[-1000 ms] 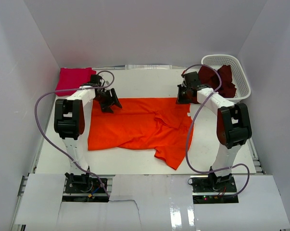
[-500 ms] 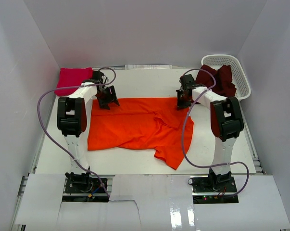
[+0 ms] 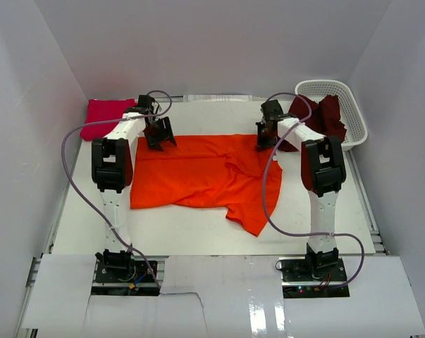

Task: Fold and stack the t-shirts
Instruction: Fold the flattened tshirt in 1/3 of the way, then grap the side of the flattened tshirt closest away from the robot with both arms

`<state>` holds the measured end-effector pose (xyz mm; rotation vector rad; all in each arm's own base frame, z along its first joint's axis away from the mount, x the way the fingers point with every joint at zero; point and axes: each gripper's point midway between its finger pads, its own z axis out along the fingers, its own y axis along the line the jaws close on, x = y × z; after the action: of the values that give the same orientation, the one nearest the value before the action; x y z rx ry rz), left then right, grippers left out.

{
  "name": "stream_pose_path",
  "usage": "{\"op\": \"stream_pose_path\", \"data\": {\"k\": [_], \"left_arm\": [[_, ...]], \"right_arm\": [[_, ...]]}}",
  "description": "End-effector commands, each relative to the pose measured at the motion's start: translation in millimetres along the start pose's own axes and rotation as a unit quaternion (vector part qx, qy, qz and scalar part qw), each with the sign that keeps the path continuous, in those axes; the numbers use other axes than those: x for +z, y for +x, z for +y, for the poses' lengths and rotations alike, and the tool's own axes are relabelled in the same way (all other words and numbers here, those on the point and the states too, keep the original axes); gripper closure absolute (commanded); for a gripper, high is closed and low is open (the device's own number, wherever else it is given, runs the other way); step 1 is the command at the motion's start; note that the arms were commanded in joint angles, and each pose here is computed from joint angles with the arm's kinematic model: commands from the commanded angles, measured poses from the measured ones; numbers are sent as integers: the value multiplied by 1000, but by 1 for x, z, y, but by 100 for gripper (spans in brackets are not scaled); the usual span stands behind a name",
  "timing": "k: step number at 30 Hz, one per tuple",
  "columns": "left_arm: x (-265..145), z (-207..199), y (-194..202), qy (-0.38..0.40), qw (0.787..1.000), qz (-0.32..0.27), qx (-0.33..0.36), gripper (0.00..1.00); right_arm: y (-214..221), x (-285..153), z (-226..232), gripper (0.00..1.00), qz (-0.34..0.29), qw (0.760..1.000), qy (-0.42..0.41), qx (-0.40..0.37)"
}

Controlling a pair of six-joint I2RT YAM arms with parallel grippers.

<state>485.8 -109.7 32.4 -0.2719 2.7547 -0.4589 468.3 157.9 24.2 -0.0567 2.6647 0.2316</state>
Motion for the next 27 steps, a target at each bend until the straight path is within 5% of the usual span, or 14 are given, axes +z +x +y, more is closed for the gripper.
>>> {"op": "stream_pose_path", "data": {"k": [1,6,11,14,15,17,20,21,27], "left_arm": [[40,23,3,-46,999,23,3,26],[47,11,-29,-35,999,1,0,26],[5,-26,-73,14,998,-61,-1,25],[-72,-62,-108,51,989,-140,17,25],[-91,-68,-111,56,986,-155,21,25],[-125,-71,-114,49,981,-184,34,24],[-184,-65,-99,20,973,-227,47,25],[-193,-60,-91,12,971,-233,49,25],[-198,7,21,-32,977,-212,4,23]], "right_arm": [[-11,11,-16,91,7,1000,6,12],[-35,26,-28,91,-3,1000,13,15],[-102,-24,-20,90,-94,996,-3,11],[-138,-70,-8,77,-156,988,-20,3],[-143,-81,-5,61,-166,986,-24,10],[-152,-121,5,52,-198,979,-45,5],[-129,-162,21,50,-209,976,-69,5],[-91,-144,20,50,-168,983,-68,5],[51,-154,56,49,-93,991,-92,-36]]}}
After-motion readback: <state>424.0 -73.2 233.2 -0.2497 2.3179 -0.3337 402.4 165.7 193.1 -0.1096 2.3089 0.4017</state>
